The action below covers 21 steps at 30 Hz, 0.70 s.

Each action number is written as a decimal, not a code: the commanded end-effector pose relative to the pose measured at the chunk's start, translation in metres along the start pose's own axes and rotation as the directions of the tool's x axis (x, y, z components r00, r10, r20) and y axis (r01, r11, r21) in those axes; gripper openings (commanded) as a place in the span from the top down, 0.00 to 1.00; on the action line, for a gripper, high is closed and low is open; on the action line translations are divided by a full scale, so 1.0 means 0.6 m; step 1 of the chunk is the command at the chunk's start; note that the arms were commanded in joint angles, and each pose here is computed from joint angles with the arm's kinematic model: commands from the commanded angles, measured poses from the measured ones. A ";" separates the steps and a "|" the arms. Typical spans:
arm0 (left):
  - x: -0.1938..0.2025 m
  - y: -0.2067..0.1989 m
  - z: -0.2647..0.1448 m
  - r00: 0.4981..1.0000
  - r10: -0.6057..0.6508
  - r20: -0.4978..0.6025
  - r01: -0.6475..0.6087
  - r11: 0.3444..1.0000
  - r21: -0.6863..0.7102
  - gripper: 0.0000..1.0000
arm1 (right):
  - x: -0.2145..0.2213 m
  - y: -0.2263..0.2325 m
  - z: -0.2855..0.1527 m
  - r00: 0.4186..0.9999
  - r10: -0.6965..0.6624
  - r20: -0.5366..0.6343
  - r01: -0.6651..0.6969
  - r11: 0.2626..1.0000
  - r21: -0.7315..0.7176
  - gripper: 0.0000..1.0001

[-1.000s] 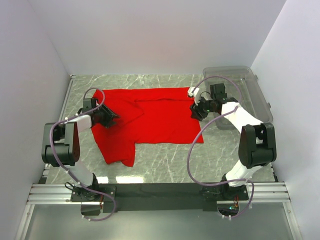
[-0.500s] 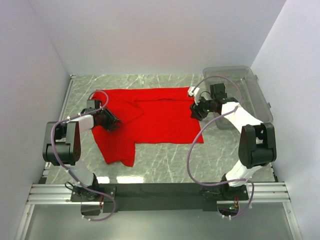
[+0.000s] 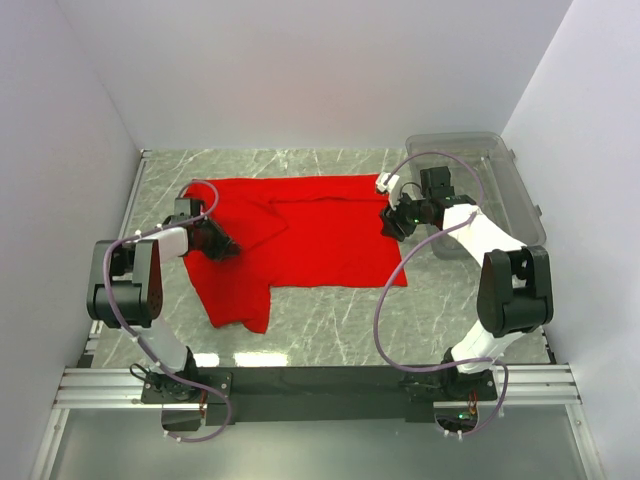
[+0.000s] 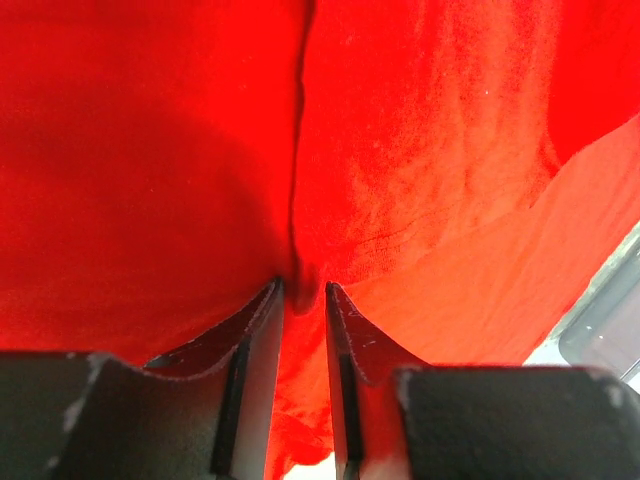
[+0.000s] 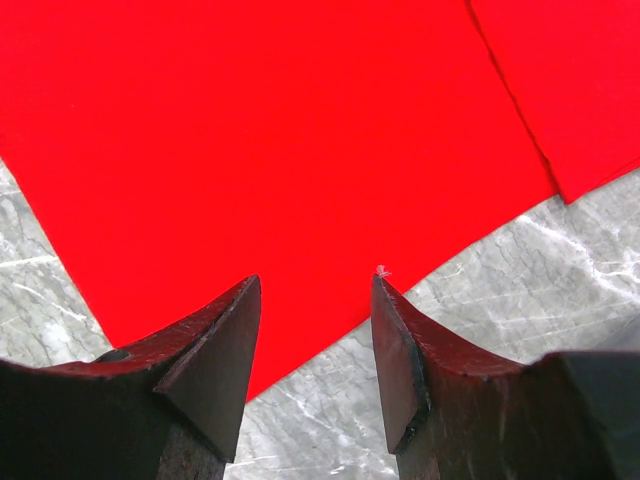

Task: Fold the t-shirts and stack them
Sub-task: Fold the tshirt

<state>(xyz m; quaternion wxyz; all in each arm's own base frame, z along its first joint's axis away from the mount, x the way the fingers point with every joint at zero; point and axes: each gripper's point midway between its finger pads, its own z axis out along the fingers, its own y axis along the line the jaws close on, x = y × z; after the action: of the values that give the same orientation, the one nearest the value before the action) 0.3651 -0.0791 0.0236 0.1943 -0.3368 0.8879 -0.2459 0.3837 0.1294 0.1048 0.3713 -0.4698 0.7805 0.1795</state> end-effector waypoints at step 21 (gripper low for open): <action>-0.008 -0.012 -0.001 0.997 0.081 -0.006 -0.081 0.997 0.012 0.96 | -0.027 0.006 -0.016 0.998 -0.036 0.049 0.035 0.999 0.018 0.45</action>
<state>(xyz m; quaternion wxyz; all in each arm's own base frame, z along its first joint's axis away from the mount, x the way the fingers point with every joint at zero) 0.3655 -0.0785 0.0210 0.1911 -0.3152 0.8980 -0.2401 0.3792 0.1290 0.1048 0.3711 -0.4698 0.7806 0.1797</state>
